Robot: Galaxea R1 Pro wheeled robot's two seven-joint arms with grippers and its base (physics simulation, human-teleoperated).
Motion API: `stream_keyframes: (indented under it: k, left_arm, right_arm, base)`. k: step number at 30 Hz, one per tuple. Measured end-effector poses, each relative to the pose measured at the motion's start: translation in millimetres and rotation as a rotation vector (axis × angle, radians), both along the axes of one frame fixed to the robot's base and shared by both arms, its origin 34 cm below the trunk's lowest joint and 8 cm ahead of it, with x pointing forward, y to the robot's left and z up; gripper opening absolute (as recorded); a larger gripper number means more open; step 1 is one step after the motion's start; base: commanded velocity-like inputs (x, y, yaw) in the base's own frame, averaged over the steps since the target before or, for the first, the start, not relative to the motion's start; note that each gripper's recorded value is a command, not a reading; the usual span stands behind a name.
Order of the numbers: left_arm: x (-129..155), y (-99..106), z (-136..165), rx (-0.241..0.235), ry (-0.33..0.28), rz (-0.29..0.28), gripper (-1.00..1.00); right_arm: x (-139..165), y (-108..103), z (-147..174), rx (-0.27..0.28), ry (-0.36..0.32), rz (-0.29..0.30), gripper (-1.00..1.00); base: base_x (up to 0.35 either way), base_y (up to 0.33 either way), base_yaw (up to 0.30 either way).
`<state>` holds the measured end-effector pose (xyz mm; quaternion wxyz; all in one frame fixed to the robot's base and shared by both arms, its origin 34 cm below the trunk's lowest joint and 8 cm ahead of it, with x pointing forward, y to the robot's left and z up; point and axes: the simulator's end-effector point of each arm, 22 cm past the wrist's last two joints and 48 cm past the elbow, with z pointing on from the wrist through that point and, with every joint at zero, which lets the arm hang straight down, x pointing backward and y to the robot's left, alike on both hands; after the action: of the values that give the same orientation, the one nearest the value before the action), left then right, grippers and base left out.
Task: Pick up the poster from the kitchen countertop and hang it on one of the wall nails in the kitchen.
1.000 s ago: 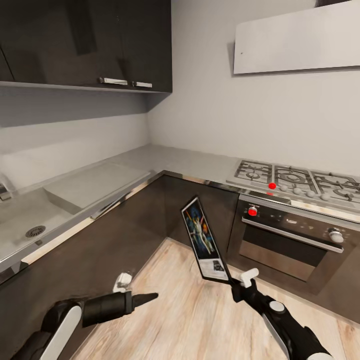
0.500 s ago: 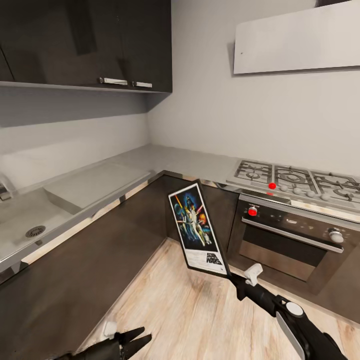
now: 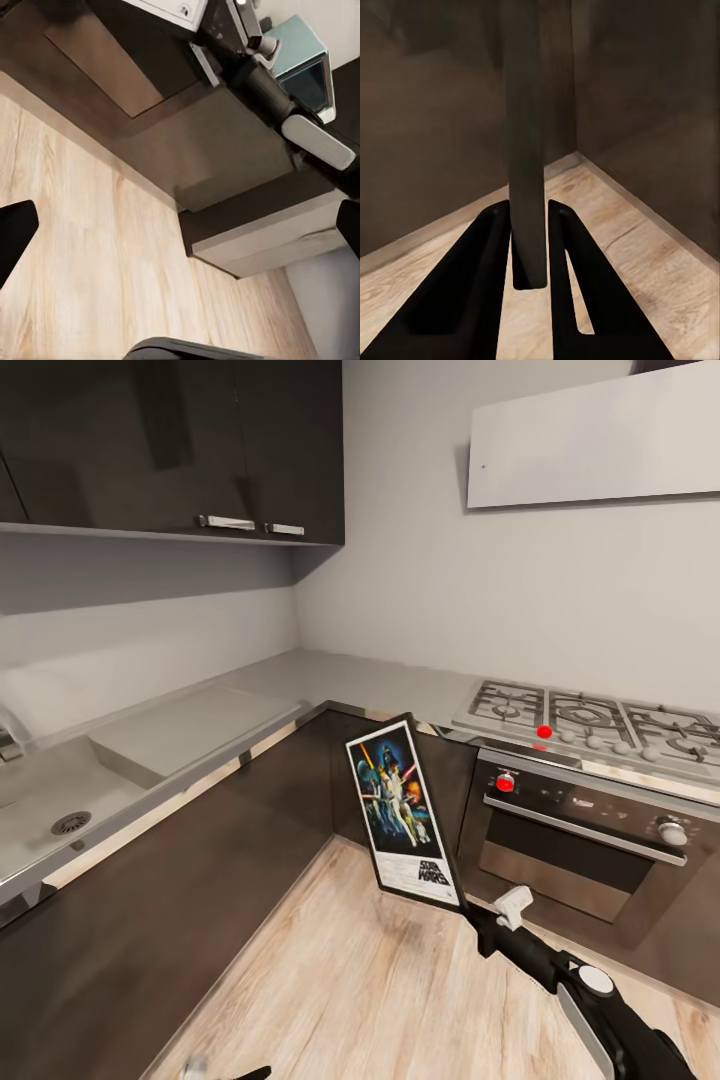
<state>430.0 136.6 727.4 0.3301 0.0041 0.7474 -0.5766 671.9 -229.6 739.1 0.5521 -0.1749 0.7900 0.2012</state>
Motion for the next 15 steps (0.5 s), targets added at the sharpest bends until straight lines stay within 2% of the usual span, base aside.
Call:
stream_keyframes:
  k: [1, 2, 3, 7, 11, 15]
  left_arm:
    - [-0.7, 0.7, -1.2, 0.001, 0.001, 0.001, 1.0]
    - [-1.4, 1.9, -2.9, 0.002, 0.001, 0.004, 1.0]
    - [-1.5, 2.1, -3.2, 0.002, 0.002, 0.005, 1.0]
    - [-1.5, 2.4, -3.5, 0.002, 0.002, 0.005, 1.0]
    - [-0.5, 7.4, -3.9, 0.008, 0.001, 0.01, 1.0]
    - [-0.4, 12.7, -5.6, 0.016, 0.004, 0.014, 1.0]
  right_arm:
    - [0.5, -0.1, 1.2, 0.001, -0.003, -0.001, -1.0]
    - [7.5, 4.7, 22.0, 0.01, -0.052, 0.008, -1.0]
    - [6.8, 8.0, 29.4, 0.007, -0.072, 0.018, -1.0]
    - [-4.7, 18.8, 45.8, 0.011, -0.112, 0.042, -1.0]
    - [-26.7, 34.4, 55.7, 0.023, -0.064, 0.072, -1.0]
    - [-33.6, 37.9, 56.0, 0.022, -0.039, 0.079, -1.0]
  base:
    - [0.0, 0.0, 0.0]
    - [0.0, 0.0, 0.0]
    - [0.0, 0.0, 0.0]
    - [0.0, 0.0, 0.0]
    - [0.0, 0.0, 0.0]
    - [0.0, 0.0, 0.0]
